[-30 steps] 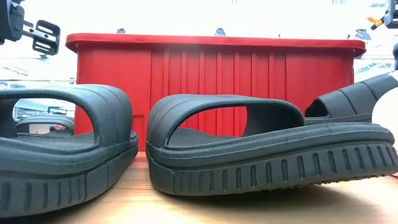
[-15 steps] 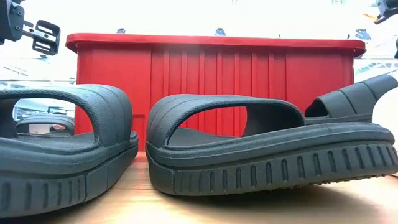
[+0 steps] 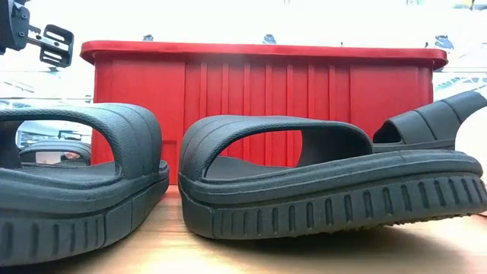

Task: Pick and place slides into bin
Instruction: Put the black slide into the red bin

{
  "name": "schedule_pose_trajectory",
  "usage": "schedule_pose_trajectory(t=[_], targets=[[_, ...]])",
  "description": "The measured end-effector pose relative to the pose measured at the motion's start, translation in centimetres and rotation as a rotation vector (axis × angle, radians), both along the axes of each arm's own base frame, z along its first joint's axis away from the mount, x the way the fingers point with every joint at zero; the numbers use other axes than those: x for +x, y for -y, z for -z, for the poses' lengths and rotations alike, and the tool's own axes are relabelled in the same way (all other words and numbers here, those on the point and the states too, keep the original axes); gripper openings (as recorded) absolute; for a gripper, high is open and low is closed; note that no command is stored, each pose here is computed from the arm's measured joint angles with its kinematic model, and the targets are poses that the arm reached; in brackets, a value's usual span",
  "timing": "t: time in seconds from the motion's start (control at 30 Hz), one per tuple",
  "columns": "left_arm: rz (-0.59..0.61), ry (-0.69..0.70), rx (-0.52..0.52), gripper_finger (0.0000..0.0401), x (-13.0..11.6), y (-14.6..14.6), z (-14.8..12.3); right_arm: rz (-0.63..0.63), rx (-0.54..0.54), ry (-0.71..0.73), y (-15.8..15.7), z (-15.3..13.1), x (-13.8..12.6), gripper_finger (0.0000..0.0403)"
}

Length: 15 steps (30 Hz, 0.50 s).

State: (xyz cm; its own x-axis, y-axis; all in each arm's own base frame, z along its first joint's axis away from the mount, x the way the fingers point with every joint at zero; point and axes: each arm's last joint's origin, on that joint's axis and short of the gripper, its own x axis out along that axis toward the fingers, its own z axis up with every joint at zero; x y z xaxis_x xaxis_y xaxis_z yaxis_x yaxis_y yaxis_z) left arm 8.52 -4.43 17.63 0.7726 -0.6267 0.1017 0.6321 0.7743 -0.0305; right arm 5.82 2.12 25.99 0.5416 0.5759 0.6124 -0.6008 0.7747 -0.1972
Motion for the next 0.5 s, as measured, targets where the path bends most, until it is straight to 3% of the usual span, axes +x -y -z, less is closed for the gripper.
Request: schedule_pose_trajectory(t=[0.17,0.27,0.5], targets=[[0.000,0.000,0.000,0.0026,0.0,0.0,0.0,0.251,-0.068,-0.076,0.3,-2.2,1.2,0.0000],[0.000,0.000,0.000,0.0026,0.0,0.0,0.0,0.390,-0.073,-0.200,0.5,-3.4,2.3,0.0000],[0.000,0.000,0.000,0.0026,0.0,0.0,0.0,0.552,-0.119,-0.497,0.7,-6.2,5.2,0.0000]])
